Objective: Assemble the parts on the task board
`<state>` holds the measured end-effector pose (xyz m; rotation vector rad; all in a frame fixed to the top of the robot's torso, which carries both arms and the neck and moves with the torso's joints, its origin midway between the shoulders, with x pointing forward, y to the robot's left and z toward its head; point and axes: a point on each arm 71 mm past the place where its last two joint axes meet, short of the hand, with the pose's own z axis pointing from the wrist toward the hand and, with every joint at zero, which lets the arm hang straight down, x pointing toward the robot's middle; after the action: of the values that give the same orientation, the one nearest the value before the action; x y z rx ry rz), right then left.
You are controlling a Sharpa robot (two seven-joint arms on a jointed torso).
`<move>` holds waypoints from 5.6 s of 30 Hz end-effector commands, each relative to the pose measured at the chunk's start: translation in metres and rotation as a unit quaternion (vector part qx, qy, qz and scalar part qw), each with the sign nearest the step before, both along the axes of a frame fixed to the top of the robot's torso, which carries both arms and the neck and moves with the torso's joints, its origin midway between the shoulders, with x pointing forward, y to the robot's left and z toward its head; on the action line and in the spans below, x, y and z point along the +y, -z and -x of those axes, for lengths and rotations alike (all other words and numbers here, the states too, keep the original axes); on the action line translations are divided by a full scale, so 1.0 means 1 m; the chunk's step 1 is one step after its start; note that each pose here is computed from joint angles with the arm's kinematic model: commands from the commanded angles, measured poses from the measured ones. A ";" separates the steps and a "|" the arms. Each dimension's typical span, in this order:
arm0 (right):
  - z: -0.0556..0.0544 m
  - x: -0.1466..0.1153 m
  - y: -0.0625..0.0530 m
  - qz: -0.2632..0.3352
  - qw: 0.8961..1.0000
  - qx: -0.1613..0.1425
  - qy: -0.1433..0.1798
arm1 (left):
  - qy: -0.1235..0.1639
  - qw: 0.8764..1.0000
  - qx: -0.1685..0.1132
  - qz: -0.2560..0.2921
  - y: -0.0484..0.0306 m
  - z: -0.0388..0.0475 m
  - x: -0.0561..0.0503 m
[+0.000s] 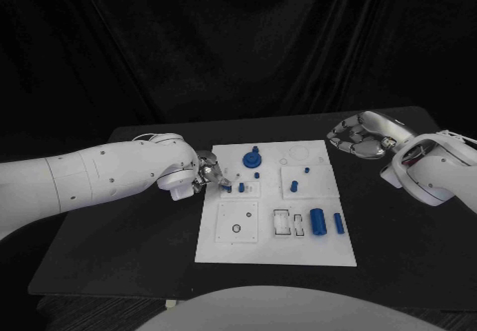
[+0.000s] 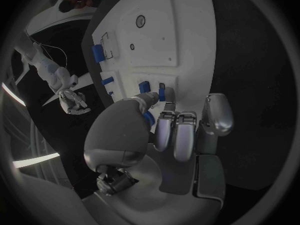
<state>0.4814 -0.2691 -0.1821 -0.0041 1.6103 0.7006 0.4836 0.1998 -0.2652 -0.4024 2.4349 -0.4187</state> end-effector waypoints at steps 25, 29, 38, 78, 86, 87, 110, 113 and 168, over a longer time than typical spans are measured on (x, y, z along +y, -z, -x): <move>-0.001 0.001 0.002 0.003 1.000 0.008 0.006 | 0.014 1.000 0.012 -0.001 0.0040 0.0056 -0.002; -0.001 0.001 0.002 0.003 1.000 0.007 0.006 | 0.015 1.000 0.012 -0.001 0.0044 0.0046 -0.003; 0.000 0.000 0.002 0.003 1.000 0.007 0.006 | 0.016 1.000 0.012 -0.002 0.0050 0.0033 -0.005; 0.002 -0.006 0.002 0.002 1.000 0.003 0.012 | -0.019 0.974 -0.207 0.094 -0.0259 -0.0160 0.014; 0.002 -0.009 0.001 0.001 1.000 0.000 0.015 | 0.078 0.913 -0.371 0.154 -0.0602 -0.0327 0.015; 0.002 -0.009 0.001 0.001 1.000 0.001 0.015 | 0.098 0.904 -0.386 0.153 -0.0624 -0.0339 0.013; 0.001 -0.003 0.003 0.002 1.000 0.004 0.007 | 0.378 0.827 -0.415 0.031 -0.0193 -0.0318 -0.049; 0.001 -0.003 0.003 0.002 1.000 0.005 0.006 | 0.385 0.826 -0.410 0.027 -0.0157 -0.0309 -0.053; 0.002 -0.004 0.004 0.003 1.000 0.009 0.004 | 0.385 0.841 -0.381 0.015 0.0114 -0.0303 -0.073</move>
<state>0.4797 -0.2725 -0.1850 0.0000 1.6204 0.6963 0.5143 0.1281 -0.2756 0.6648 1.6862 -0.7717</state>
